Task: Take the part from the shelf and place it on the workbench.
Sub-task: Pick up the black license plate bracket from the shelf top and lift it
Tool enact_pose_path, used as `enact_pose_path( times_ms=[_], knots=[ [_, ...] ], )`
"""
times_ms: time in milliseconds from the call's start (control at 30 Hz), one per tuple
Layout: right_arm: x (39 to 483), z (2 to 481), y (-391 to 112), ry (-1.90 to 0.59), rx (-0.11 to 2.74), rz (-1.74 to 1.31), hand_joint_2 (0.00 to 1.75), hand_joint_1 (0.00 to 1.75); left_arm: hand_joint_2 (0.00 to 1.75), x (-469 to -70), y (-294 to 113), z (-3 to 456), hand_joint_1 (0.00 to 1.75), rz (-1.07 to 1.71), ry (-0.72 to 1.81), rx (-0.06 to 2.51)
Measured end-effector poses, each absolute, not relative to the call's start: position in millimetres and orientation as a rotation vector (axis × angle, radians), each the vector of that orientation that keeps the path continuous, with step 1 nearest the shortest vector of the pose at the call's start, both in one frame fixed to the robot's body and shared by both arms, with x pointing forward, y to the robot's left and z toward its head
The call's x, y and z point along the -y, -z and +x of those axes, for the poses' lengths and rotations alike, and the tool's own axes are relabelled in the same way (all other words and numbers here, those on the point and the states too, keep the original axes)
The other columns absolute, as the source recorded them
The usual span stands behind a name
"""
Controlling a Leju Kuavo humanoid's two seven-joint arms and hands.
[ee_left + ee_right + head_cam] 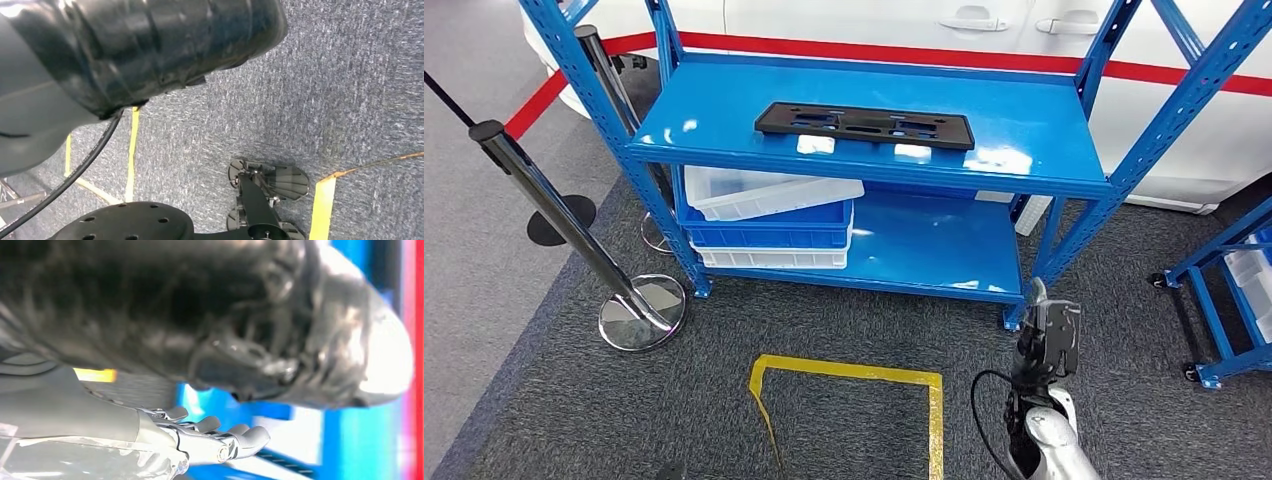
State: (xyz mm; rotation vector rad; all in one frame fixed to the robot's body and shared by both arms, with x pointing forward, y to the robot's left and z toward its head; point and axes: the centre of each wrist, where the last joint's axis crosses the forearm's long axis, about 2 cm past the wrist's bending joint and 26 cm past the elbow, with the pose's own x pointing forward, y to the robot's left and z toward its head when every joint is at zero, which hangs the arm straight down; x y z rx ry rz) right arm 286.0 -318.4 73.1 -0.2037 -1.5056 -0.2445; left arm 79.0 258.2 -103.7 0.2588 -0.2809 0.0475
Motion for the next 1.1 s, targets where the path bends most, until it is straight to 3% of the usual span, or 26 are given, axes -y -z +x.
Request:
enact_pose_path(
  times_ms=[400,867,1100],
  knots=[
    [273.0,308.5,-183.8,-0.001,1.917,-0.196,0.00,0.00,0.00,-257.4,103.9,79.1,0.00,0.217,-0.076,0.319],
    [219.0,272.6,-259.9,-0.254,2.321,-0.324,0.00,0.00,0.00,-255.8,103.7,81.3,0.00,0.155,-0.152,0.379],
    [200.5,247.6,-285.6,-0.268,2.503,-0.439,0.00,0.00,0.00,-254.9,103.9,80.7,0.00,0.131,-0.195,0.402]
  ],
)
